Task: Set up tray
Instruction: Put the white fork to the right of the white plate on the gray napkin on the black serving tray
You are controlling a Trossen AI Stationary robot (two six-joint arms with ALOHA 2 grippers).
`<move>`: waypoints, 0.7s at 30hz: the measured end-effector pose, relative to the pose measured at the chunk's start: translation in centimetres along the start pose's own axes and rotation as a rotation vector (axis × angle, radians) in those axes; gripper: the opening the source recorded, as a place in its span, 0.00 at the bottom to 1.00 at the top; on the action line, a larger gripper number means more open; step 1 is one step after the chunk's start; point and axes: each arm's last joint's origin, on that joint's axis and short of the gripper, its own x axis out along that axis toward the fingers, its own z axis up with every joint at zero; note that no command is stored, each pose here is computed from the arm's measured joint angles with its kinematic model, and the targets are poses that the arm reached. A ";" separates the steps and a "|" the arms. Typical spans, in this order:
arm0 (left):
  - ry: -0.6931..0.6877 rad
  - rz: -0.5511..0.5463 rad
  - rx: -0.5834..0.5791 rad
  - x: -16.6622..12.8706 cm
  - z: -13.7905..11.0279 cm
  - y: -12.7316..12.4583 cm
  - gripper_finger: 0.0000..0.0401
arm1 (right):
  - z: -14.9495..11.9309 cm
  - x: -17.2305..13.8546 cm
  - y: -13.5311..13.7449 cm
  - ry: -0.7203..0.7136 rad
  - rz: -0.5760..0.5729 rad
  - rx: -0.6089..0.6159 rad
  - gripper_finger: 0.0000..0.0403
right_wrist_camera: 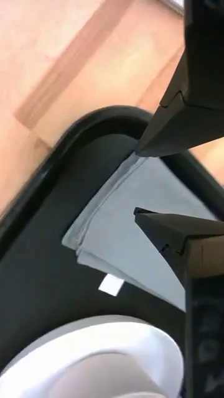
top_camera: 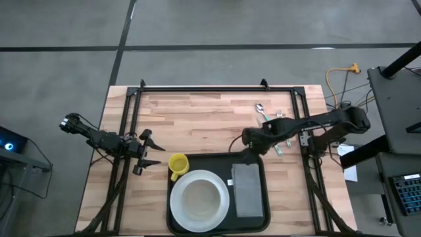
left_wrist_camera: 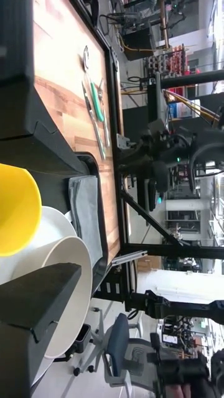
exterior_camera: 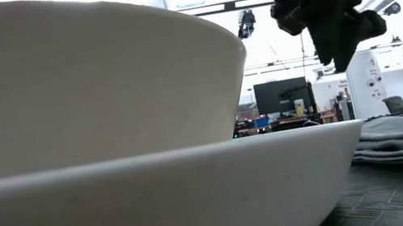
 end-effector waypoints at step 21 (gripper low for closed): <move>0.000 0.000 0.000 0.0 0.0 0.0 0.56 | 0.6 -4.4 -12.2 -0.218 0.013 0.395 0.35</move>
